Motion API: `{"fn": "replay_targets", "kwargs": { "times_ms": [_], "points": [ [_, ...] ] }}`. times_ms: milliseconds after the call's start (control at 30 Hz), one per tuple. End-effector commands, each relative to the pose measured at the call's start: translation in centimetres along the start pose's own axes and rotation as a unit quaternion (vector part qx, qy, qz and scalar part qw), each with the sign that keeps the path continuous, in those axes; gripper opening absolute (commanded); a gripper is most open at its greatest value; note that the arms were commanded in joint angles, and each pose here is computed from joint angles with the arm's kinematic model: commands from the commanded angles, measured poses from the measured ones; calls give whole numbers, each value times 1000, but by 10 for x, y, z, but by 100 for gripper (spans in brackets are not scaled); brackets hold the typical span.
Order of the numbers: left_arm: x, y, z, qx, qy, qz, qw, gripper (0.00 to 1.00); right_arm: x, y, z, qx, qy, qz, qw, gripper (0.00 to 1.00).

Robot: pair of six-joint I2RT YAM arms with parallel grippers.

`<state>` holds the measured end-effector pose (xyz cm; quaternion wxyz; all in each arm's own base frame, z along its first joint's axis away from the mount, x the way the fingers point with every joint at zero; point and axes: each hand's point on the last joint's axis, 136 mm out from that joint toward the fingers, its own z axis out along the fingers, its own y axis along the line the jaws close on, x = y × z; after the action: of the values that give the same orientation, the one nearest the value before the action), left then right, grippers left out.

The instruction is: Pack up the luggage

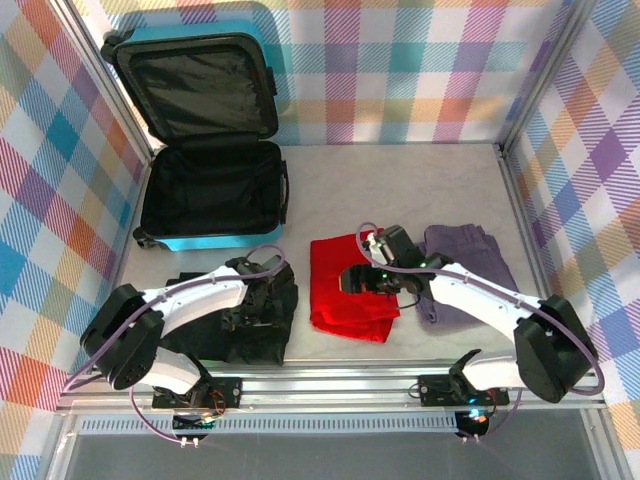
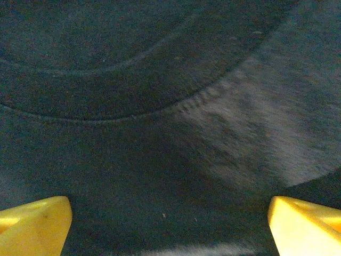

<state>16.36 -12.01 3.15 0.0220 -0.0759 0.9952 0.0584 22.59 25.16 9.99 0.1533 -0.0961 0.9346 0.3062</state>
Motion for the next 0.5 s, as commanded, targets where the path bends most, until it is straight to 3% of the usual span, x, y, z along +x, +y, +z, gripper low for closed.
{"fn": "replay_targets", "kwargs": {
  "times_ms": [0,267,467],
  "points": [
    [-8,-18,14,47,-7,-18,999,94,-10,18,2,-18,-15,-3,1000,77],
    [-47,-66,27,112,-53,31,992,94,-16,24,12,-18,-10,0,1000,77],
    [-70,-91,36,130,-54,44,989,93,-26,7,40,24,12,12,1000,78]
  ]
}}
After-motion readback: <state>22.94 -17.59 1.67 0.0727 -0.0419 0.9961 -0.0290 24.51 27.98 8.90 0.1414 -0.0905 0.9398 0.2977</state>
